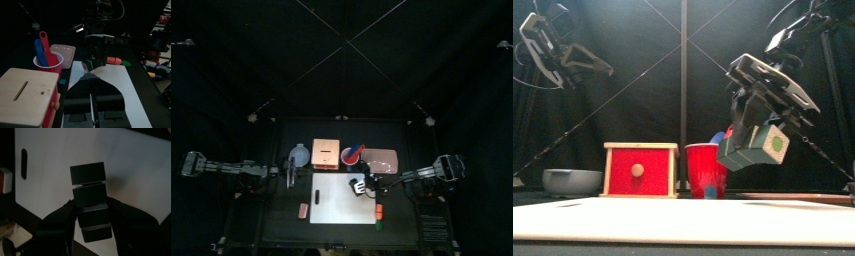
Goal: Place sushi on board then cut the sushi with the knife then place the pieces on the plate
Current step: Place the sushi on the board
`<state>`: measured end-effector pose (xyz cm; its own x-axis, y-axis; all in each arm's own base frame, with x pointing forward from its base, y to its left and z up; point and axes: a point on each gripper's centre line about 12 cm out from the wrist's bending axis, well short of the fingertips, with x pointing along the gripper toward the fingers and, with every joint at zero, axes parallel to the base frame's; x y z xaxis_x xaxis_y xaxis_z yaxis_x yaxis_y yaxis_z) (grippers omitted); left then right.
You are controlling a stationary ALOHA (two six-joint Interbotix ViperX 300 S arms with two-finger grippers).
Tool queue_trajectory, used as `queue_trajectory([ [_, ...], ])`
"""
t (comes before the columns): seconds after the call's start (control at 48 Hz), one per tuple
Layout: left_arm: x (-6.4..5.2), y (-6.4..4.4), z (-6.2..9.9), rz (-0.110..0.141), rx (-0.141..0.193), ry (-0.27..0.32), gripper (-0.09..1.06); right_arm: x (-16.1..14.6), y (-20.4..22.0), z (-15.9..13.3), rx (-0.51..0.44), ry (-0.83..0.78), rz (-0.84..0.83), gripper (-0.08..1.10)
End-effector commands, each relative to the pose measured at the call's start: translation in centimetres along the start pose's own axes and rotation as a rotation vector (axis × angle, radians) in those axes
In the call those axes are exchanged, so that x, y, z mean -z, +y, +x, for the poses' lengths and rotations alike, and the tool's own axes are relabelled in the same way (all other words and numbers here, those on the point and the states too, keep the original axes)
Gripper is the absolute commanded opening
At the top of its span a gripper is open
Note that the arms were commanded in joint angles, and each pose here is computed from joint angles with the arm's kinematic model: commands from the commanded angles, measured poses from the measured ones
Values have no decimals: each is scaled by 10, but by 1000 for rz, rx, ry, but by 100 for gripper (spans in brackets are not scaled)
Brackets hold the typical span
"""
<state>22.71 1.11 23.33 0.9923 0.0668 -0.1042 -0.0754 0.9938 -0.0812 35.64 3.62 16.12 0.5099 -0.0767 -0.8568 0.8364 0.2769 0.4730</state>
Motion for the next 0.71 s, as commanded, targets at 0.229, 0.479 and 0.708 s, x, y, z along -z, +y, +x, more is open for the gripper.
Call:
queue_trajectory([
  [0.229,-5,0,2,0,-1,-12,-2,17,52,8,29,-81,167,50],
  [0.479,-4,-2,1,2,7,-12,-2,30,58,23,170,-115,256,50],
  [0.708,-4,-2,1,-1,9,-11,-2,28,68,33,235,-142,281,50],
])
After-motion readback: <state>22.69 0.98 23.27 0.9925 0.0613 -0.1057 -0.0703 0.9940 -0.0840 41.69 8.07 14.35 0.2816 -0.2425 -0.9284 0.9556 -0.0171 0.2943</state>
